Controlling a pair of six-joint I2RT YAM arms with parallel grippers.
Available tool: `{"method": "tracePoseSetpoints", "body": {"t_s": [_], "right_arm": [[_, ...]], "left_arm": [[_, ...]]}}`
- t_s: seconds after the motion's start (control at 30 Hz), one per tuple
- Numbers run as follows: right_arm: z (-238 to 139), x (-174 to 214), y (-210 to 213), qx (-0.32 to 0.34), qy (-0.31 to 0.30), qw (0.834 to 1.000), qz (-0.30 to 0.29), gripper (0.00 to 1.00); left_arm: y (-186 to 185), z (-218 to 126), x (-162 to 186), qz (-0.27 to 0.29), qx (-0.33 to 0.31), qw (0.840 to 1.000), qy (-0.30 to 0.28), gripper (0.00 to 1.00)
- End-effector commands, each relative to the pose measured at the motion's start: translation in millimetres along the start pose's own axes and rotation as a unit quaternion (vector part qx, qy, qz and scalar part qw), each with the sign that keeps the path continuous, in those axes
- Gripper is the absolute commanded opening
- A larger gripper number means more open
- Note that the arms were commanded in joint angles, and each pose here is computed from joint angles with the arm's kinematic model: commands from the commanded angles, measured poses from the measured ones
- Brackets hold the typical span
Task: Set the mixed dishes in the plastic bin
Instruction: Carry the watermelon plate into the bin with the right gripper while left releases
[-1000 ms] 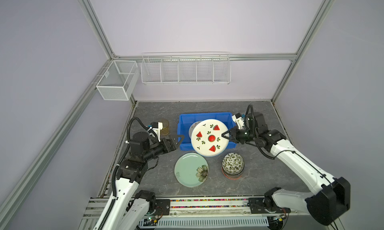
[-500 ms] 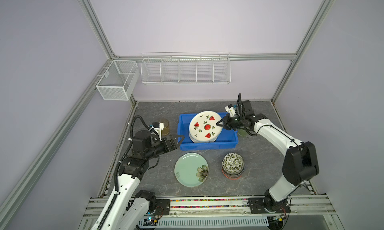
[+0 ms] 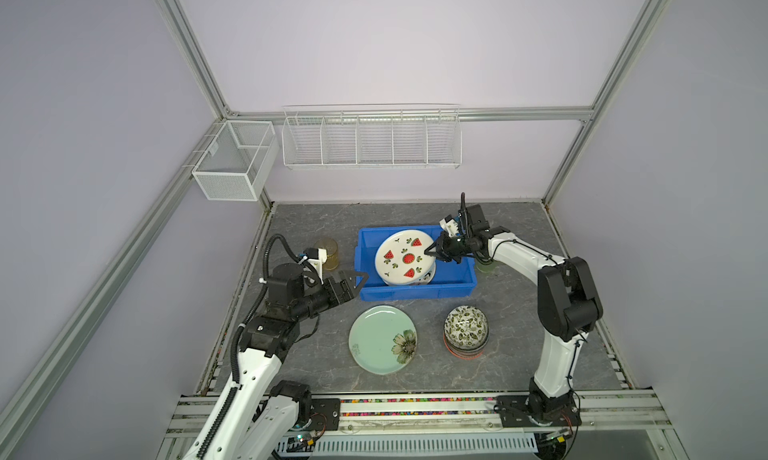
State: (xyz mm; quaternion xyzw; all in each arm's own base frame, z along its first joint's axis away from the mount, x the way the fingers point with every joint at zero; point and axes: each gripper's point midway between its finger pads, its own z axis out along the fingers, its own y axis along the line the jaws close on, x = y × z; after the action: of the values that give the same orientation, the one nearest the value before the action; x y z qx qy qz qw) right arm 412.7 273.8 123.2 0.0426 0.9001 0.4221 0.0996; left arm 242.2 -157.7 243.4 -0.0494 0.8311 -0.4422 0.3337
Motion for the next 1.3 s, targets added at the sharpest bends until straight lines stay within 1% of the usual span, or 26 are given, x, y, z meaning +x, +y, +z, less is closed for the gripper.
{"method": "tracePoseSetpoints", "body": {"t_s": [0.0,0.4,0.57,0.8,0.93,1.27], "right_arm": [[-5,-17,31,-0.065,-0.013,0.997,-0.036,0.07],[12,-19,3,-0.058,-0.004,0.998,-0.018,0.08],[17,-17,-7,-0.051,0.002,0.999,-0.015,0.15],[21,-14,-21,-0.040,0.009,0.999,-0.008,0.20],[22,-14,-29,-0.028,0.012,1.000,-0.007,0.24],[24,-10,-42,0.006,0.019,1.000,-0.018,0.36]], "left_arm": [[1,-1,-4,0.001,0.001,1.000,-0.014,1.00],[7,3,-1,-0.010,-0.002,1.000,-0.014,0.99],[10,4,-1,-0.014,-0.003,1.000,-0.015,1.00],[11,3,1,-0.015,-0.003,1.000,-0.016,0.99],[10,0,2,-0.015,-0.001,1.000,-0.020,0.99],[11,-1,4,-0.017,-0.001,1.000,-0.020,0.99]]}}
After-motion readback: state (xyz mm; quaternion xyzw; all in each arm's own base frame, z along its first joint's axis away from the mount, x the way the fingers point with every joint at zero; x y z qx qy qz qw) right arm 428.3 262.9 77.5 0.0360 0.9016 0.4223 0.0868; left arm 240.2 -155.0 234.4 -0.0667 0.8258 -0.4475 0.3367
